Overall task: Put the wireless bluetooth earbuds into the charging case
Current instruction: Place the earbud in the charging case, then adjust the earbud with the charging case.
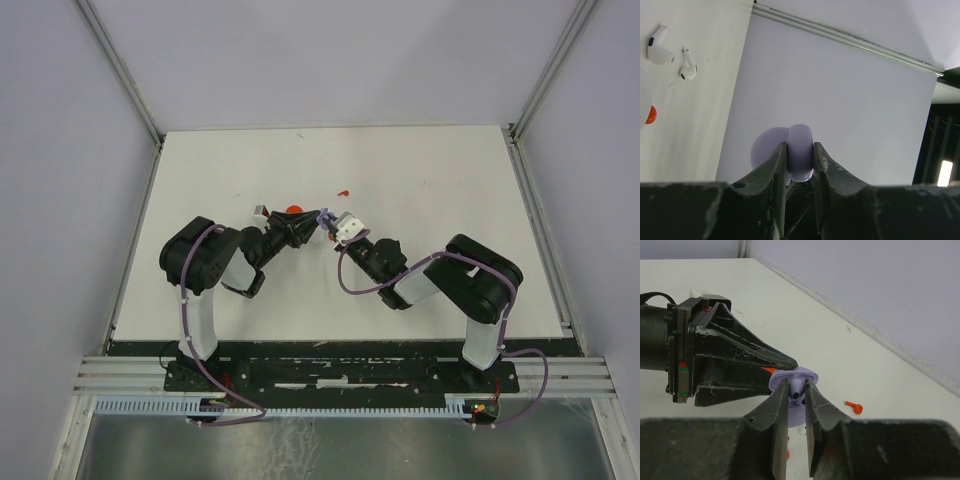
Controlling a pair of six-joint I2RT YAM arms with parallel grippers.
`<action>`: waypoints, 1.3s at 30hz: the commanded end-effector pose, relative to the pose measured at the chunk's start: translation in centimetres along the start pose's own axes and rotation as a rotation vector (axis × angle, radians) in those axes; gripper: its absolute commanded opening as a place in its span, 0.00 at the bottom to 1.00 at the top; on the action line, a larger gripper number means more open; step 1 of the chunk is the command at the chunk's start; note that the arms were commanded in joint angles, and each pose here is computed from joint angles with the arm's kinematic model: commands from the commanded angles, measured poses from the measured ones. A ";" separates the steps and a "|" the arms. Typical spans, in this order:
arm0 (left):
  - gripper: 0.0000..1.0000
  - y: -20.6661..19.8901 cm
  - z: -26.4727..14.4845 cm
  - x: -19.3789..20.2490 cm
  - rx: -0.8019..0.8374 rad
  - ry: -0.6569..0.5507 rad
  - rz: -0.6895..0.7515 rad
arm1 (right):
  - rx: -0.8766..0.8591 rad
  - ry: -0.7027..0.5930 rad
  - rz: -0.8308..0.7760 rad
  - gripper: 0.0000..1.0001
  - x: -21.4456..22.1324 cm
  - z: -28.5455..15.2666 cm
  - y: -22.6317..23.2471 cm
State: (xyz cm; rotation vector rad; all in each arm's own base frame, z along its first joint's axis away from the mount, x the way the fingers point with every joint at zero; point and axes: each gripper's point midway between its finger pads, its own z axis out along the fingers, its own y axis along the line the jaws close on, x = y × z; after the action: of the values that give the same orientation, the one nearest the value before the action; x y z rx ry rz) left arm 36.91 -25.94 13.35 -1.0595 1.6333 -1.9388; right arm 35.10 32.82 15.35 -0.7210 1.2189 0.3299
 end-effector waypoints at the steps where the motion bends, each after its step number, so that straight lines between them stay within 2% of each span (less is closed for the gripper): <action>1: 0.03 -5.0 -0.1 0.9 0.204 0.029 0.038 | 0.019 -0.008 0.005 0.23 -0.2 -0.1 -0.1; 9: 0.03 -5.0 -0.1 0.9 0.205 0.030 0.041 | 0.012 -0.011 0.009 0.35 -0.3 -0.1 0.1; 22: 0.03 -4.8 0.0 0.9 0.201 0.031 0.042 | 0.006 -0.018 0.013 0.48 -0.4 0.1 0.2; 28: 0.03 -4.8 0.0 0.9 0.200 0.032 0.045 | -0.002 -0.034 0.016 0.64 -1.0 0.3 0.3; 34: 0.03 -4.5 0.0 0.7 0.193 0.028 0.046 | 0.012 -0.119 0.067 0.69 -4.7 0.6 -0.6; 39: 0.03 -4.5 -0.2 0.7 0.194 0.024 0.072 | 0.171 -0.182 0.148 0.76 -8.9 -0.2 -4.5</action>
State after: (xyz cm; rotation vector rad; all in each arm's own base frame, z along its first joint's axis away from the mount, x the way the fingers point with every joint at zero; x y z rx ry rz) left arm 37.35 -25.70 13.06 -1.0802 1.6183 -1.9211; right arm 34.73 32.59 18.22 -0.6556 1.2010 0.3724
